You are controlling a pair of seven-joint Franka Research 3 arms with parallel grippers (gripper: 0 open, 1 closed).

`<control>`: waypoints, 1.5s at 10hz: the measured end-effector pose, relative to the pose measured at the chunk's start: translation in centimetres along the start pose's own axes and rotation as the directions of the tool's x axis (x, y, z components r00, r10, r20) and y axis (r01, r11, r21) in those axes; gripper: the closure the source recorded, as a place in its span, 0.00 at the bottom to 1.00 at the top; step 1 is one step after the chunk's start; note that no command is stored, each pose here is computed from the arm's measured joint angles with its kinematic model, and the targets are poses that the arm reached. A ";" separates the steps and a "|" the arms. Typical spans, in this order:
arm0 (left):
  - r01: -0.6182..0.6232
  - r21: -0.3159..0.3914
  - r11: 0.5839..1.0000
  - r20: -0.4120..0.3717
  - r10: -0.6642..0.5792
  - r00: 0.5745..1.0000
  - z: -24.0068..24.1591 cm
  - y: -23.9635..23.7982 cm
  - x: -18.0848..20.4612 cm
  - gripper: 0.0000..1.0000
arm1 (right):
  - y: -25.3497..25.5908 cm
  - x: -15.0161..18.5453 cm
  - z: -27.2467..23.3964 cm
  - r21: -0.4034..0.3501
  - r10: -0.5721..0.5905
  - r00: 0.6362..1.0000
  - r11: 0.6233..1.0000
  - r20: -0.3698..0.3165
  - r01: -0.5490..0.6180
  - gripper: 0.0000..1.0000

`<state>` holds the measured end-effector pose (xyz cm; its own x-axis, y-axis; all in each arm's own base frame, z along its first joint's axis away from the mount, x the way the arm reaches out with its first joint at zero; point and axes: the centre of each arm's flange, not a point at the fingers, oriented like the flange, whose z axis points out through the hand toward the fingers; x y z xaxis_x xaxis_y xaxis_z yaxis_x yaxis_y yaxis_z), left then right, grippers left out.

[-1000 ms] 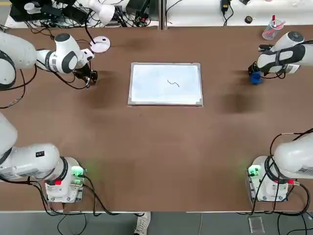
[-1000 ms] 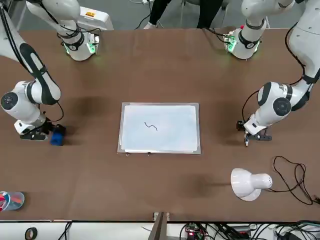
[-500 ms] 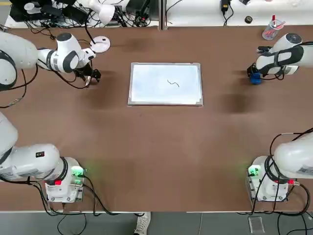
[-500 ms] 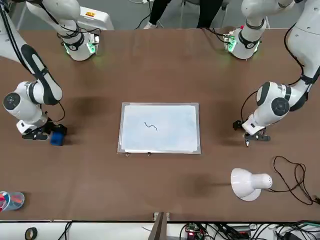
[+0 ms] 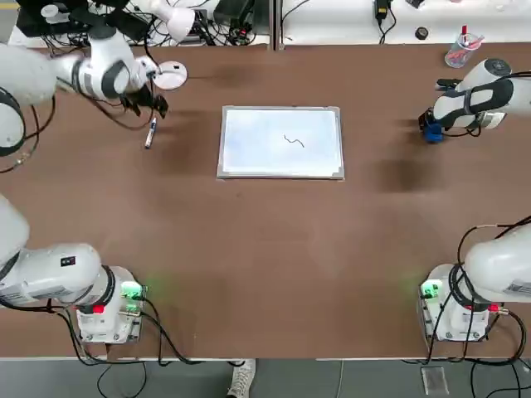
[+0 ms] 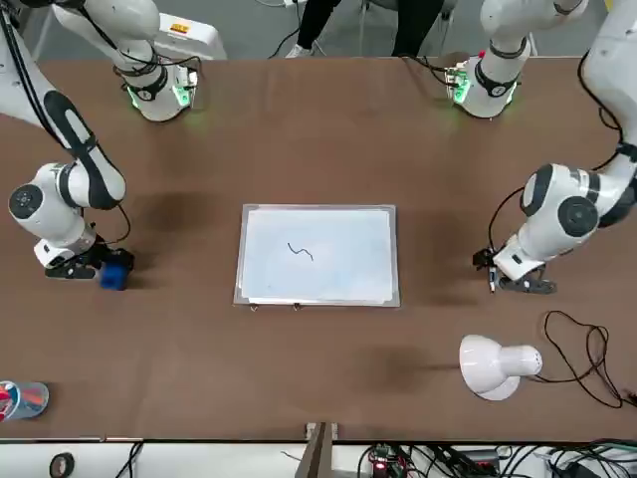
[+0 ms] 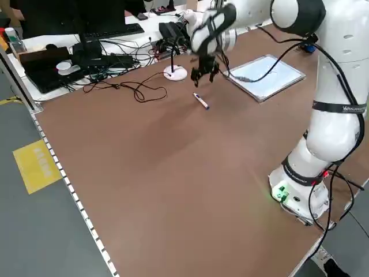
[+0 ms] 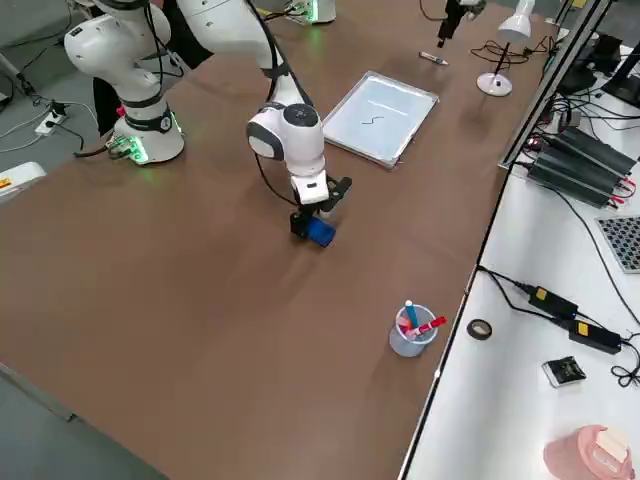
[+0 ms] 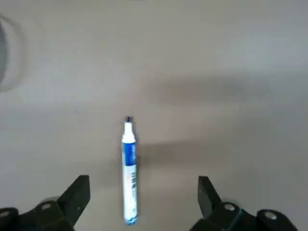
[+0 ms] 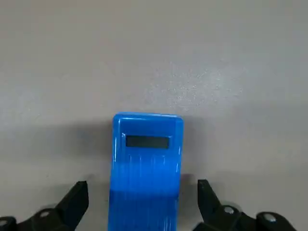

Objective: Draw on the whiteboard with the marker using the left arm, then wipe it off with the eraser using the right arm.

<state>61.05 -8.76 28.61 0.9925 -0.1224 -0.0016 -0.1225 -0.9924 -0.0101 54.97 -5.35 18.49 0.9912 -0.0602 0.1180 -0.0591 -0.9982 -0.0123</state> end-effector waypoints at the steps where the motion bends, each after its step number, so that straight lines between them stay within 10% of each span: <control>1: 0.002 0.016 1.000 0.007 -0.003 1.000 -3.1 0.0 0.9 0.01 | 0.0 0.0 0.0 0.000 -0.001 1.000 1.000 0.001 0.001 0.04; 3: 0.019 0.043 0.999 -0.002 -0.019 1.000 -9.4 -0.6 2.3 0.01 | 0.0 0.0 0.0 0.000 -0.002 1.000 1.000 0.000 0.002 0.07; 6: 0.053 0.074 0.996 -0.066 -0.049 0.997 -18.9 -1.7 2.8 0.01 | 0.0 0.0 0.1 0.000 -0.001 1.000 1.000 0.000 0.001 0.41; 15: 0.076 0.047 0.996 -0.096 -0.071 0.993 -34.3 -2.5 -3.1 0.00 | -2.8 0.9 -0.6 0.005 0.028 0.999 1.000 0.030 -0.028 0.44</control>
<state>58.25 -6.25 62.97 0.9941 -0.0521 0.0947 -0.0468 -0.9973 -0.0571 55.92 -2.63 19.18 0.9922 -0.0880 0.0878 -0.0865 -0.9960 -0.0204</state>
